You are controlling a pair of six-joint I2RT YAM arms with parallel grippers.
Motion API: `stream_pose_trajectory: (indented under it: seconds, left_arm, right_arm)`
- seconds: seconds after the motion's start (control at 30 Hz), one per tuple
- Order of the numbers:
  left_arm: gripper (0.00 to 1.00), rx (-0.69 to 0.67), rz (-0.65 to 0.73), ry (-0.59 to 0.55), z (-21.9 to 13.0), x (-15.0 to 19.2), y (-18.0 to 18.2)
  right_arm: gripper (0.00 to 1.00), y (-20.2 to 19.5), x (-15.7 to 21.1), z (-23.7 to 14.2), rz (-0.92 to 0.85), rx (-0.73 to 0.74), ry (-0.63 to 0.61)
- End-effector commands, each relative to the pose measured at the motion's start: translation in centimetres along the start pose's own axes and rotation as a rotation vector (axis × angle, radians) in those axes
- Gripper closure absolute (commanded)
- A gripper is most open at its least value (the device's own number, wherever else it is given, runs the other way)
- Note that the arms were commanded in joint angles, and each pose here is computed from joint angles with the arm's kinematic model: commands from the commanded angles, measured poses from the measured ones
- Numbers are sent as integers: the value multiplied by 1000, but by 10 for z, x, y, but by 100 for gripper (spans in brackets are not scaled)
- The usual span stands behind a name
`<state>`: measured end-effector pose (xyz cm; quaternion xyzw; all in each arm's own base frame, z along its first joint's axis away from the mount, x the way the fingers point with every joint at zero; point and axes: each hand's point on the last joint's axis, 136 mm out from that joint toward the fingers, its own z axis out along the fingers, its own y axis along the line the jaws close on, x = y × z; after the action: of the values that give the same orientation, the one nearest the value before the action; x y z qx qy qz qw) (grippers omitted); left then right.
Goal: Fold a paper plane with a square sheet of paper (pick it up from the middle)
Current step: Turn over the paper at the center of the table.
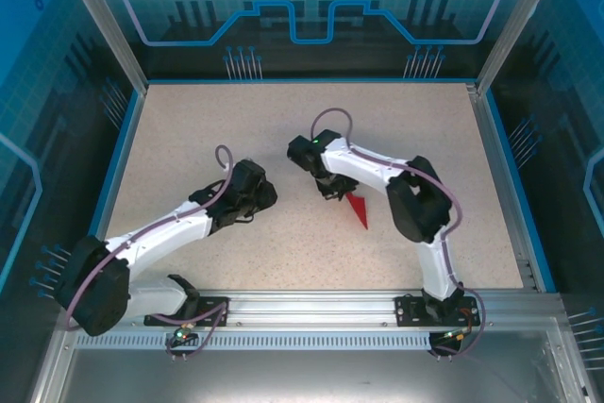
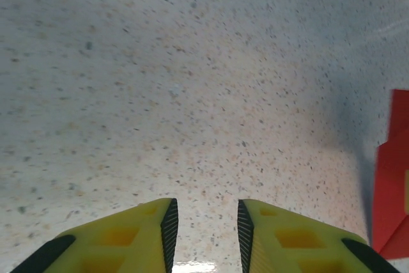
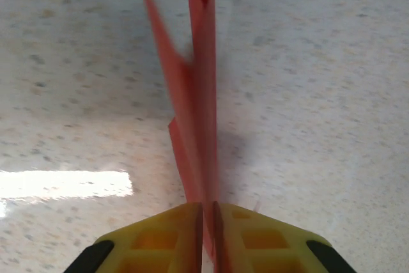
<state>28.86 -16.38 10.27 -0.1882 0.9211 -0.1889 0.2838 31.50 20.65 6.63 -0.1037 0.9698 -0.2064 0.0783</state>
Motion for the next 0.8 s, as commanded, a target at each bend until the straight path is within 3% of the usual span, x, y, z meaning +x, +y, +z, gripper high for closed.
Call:
stream_pose_trajectory:
  seconds: [0.0,0.13,0.23,0.37,0.5,0.63,0.77]
  left_arm:
    - [63,-83,-23,-53,-8,-4,24]
    - [62,-86,-28,-61,-12,-3,28]
    - [61,-84,-33,-61,-13,-2,29]
    - [60,-75,-34,-65,-13,-3,27]
    - [58,-44,-39,-48,-9,-2,20]
    - [58,-3,-39,-5,0,4,9]
    - [57,33,-31,54,11,11,-4]
  right_arm:
    - [81,42,3,-3,-47,-57,39]
    - [64,94,-2,-21,-111,-241,26]
    - [51,108,-8,-48,-118,-388,-26]
    - [40,88,-15,-82,-64,-552,-127]
    - [26,46,-16,-87,76,-733,-198]
    - [28,22,-18,-61,198,-942,-165]
    - [37,23,-26,-42,210,-1070,-129]
